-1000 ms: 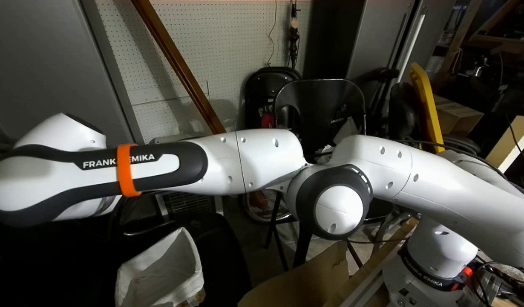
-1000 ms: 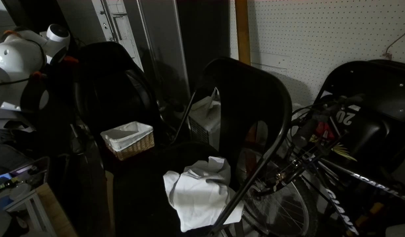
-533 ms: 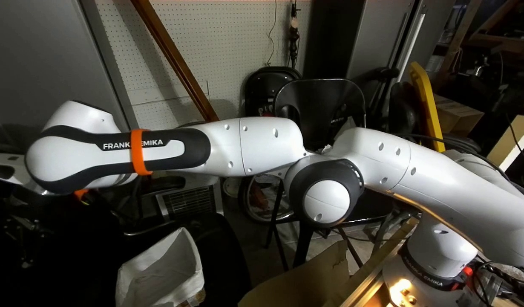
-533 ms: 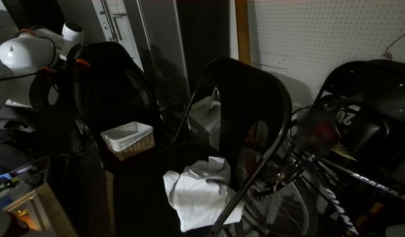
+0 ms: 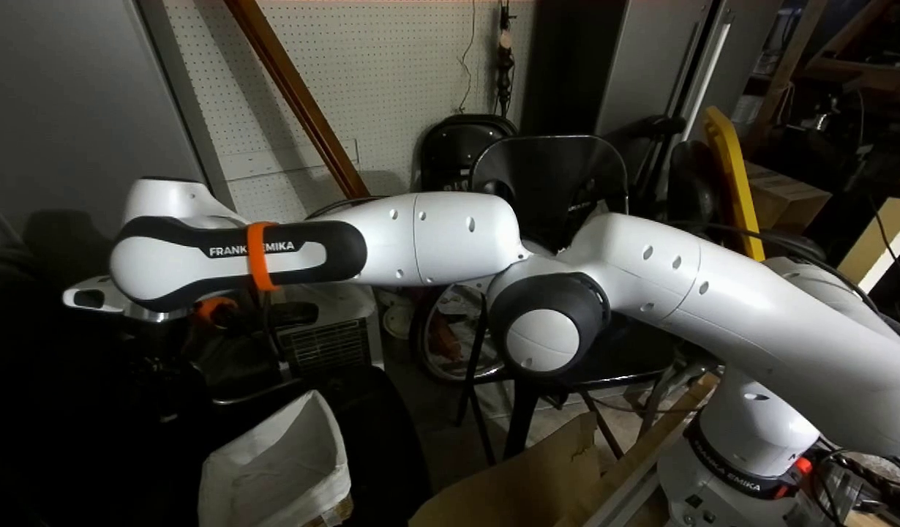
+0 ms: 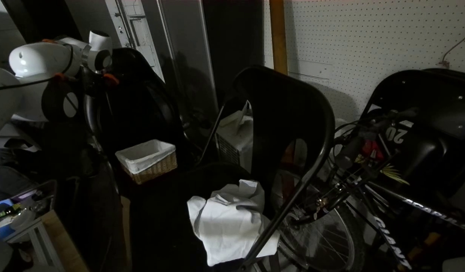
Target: Push the left chair to the left
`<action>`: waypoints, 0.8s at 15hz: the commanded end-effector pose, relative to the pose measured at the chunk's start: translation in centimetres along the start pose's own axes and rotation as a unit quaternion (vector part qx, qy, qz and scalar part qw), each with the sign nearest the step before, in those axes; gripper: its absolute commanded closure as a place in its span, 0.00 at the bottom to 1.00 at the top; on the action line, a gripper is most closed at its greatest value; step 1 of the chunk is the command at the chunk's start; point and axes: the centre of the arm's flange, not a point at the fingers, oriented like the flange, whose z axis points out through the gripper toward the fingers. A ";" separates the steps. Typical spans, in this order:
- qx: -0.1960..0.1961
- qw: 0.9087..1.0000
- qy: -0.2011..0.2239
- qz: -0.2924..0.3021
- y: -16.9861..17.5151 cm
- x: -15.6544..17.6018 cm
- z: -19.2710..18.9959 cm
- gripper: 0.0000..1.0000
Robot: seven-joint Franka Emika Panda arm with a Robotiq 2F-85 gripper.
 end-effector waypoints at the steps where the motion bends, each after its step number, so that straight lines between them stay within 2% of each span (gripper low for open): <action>1: 0.053 0.995 -0.061 0.062 -6.2 -5.4 0.2 0.00; 3: 0.083 0.988 -0.091 0.099 -6.5 -7.4 0.7 0.00; 6: 0.113 0.971 -0.139 0.159 -7.0 -10.2 1.2 0.00; 9: 0.122 0.949 -0.195 0.217 -7.1 -13.4 0.6 0.00; 12: 0.115 0.923 -0.238 0.281 -7.0 -16.6 -0.2 0.00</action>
